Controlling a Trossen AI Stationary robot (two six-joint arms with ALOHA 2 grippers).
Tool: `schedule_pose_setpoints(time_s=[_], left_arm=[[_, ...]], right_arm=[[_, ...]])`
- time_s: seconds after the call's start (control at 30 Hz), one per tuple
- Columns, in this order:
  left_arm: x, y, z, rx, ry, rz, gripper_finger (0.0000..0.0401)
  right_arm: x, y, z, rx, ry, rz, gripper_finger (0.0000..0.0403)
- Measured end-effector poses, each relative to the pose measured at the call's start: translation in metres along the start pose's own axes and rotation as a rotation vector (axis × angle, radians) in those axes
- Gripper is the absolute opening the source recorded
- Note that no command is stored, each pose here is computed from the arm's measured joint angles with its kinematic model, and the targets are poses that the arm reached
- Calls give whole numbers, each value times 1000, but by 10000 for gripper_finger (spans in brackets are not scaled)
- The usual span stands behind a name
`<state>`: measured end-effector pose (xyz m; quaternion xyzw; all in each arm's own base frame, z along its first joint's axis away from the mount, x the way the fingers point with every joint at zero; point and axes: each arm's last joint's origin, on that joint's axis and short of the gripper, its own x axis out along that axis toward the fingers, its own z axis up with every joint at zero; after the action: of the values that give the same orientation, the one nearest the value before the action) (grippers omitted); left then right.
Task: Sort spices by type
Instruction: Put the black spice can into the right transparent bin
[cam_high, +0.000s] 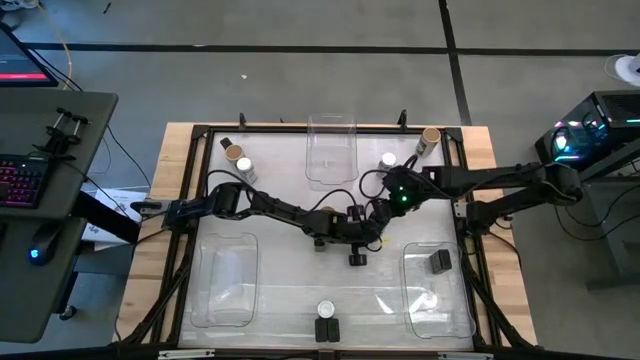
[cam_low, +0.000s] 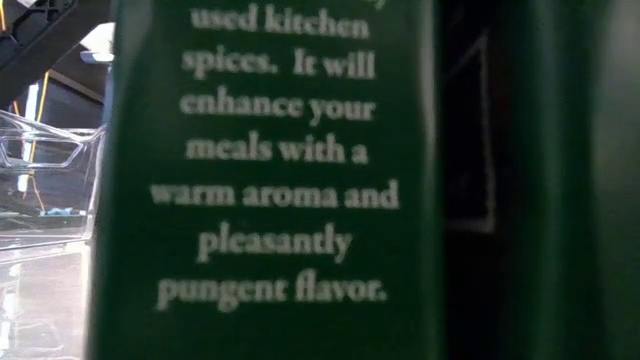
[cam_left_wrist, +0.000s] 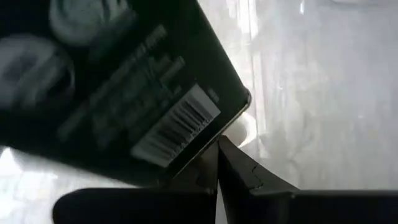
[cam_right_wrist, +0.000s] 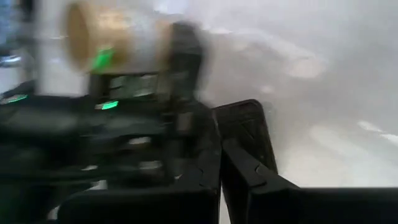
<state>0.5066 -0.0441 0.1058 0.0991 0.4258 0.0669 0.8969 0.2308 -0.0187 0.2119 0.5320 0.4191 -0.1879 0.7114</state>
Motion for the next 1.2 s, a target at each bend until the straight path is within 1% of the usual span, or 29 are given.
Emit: schedule_pose_setpoints(time_s=[0.07,0.23,0.37,0.47,0.63,0.7,0.77,0.87,1.0,1.07,1.13,1.2], left_arm=[[1,2,0,29,3,7,0],[2,6,-2,39,17,16,0],[1,7,-2,40,16,15,0],[0,7,-1,49,17,13,0],[-24,16,-1,74,135,21,0],[-38,20,4,85,145,18,0],[-56,26,13,110,127,14,0],[-87,36,33,112,32,21,0],[-125,47,55,80,-105,29,0],[-152,54,62,70,-142,23,0],[-188,63,67,55,-172,-20,0],[-226,71,68,28,-201,-67,0]], right_arm=[[2,4,-2,-15,14,37,0],[5,7,-7,-19,-12,32,0],[6,7,-12,-18,-31,-3,0],[6,7,-12,-19,-30,-6,0],[-5,8,-11,-25,-70,14,0],[-15,11,-11,-36,-117,20,0],[-28,12,-10,-43,-176,16,0],[-44,11,-10,-33,-252,-7,0],[-59,10,-6,-31,-304,8,0],[-61,10,-6,-23,-315,22,0],[-61,11,-5,-5,-321,37,1],[-59,11,-5,8,-335,16,4]])
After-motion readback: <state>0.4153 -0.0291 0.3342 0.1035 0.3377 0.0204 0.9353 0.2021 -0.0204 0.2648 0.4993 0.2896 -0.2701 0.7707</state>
